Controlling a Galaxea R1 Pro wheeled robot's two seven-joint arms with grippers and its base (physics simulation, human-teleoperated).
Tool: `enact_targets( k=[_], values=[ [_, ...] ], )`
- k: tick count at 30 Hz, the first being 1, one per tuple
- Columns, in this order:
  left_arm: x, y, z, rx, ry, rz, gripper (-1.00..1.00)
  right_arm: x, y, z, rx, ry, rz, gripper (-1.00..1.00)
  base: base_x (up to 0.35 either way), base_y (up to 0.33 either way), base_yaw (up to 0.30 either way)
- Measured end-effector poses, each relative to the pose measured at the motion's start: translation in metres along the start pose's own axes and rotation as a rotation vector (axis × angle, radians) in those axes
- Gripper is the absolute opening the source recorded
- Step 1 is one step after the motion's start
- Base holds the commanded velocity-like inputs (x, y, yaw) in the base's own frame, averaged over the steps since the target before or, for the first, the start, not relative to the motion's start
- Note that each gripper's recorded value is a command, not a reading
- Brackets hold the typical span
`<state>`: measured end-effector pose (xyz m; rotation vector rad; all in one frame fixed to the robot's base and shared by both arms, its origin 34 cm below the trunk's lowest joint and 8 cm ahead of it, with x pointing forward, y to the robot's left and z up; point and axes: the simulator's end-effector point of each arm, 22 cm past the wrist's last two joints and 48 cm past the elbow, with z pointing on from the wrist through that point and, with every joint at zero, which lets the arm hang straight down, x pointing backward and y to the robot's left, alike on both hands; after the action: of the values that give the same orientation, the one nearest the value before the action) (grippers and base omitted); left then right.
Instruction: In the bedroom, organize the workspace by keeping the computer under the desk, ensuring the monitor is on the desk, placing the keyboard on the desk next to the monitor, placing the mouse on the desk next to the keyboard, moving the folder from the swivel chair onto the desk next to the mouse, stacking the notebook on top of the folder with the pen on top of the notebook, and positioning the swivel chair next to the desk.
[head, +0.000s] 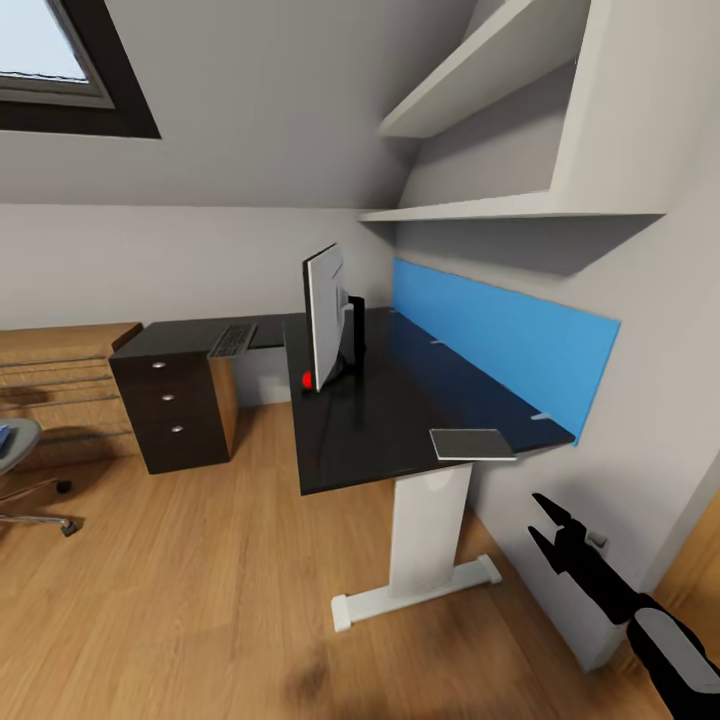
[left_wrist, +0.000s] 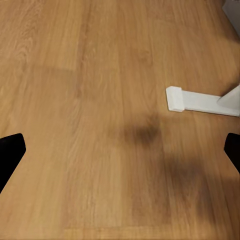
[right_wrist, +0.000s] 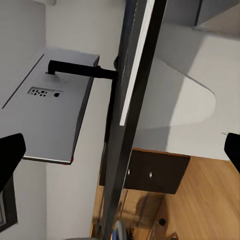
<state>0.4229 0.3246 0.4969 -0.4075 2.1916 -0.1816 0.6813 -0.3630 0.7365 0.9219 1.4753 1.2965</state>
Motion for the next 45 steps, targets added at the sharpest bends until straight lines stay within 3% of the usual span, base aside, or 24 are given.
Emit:
enact_targets(
  k=[16, 45],
  values=[
    [0.006, 0.005, -0.001, -0.010, 0.012, 0.001, 1.00, -0.020, 0.003, -0.005, -0.009, -0.047, 0.008, 1.00, 0.135, 0.000, 0.000],
    [0.012, 0.012, -0.002, -0.025, 0.026, -0.001, 1.00, -0.020, -0.004, -0.005, 0.018, -0.051, 0.012, 1.00, 0.104, 0.000, 0.000]
  ],
)
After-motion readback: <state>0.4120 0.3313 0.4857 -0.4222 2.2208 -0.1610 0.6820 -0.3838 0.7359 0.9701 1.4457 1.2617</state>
